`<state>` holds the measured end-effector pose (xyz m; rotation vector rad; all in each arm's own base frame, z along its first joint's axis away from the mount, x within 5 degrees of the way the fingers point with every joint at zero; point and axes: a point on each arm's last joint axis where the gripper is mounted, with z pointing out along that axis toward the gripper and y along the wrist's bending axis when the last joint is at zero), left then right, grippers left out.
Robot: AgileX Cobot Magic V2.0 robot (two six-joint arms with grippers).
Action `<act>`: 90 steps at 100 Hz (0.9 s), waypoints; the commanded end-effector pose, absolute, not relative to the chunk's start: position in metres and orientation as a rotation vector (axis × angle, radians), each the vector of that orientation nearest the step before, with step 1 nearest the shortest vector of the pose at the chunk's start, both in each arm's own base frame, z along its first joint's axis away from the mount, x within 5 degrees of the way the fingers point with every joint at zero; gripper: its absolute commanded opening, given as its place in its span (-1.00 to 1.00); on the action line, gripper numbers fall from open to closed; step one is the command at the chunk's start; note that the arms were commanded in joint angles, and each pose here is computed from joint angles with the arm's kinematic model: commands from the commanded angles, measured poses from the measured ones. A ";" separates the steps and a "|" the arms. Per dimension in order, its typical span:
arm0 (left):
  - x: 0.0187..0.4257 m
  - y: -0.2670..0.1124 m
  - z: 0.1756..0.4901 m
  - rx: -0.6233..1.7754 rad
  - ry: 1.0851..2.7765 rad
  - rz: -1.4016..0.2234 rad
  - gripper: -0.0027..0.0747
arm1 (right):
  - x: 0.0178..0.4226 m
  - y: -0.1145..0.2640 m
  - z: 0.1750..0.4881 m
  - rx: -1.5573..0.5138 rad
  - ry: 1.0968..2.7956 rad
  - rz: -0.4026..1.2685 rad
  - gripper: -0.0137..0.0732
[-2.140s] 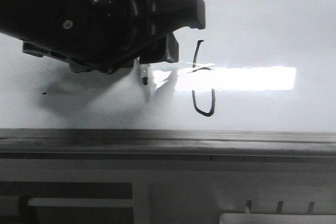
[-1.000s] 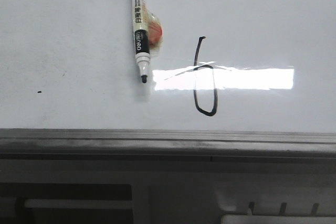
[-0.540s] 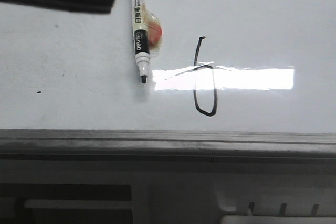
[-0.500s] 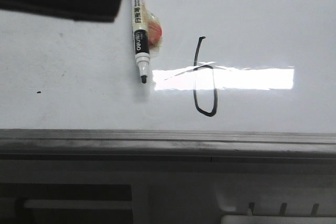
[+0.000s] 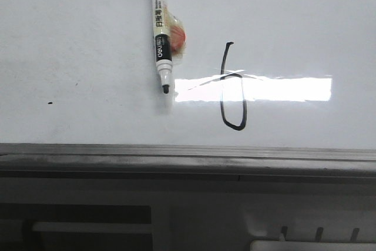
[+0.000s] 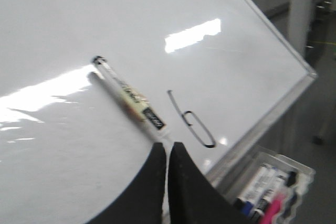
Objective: Write number 6 on whiteboard
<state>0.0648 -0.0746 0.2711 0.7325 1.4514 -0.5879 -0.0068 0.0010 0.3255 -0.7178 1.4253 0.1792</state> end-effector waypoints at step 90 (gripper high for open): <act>0.053 -0.014 0.183 0.224 1.654 -0.165 -0.98 | -0.004 0.002 0.338 -0.684 1.369 0.170 -0.83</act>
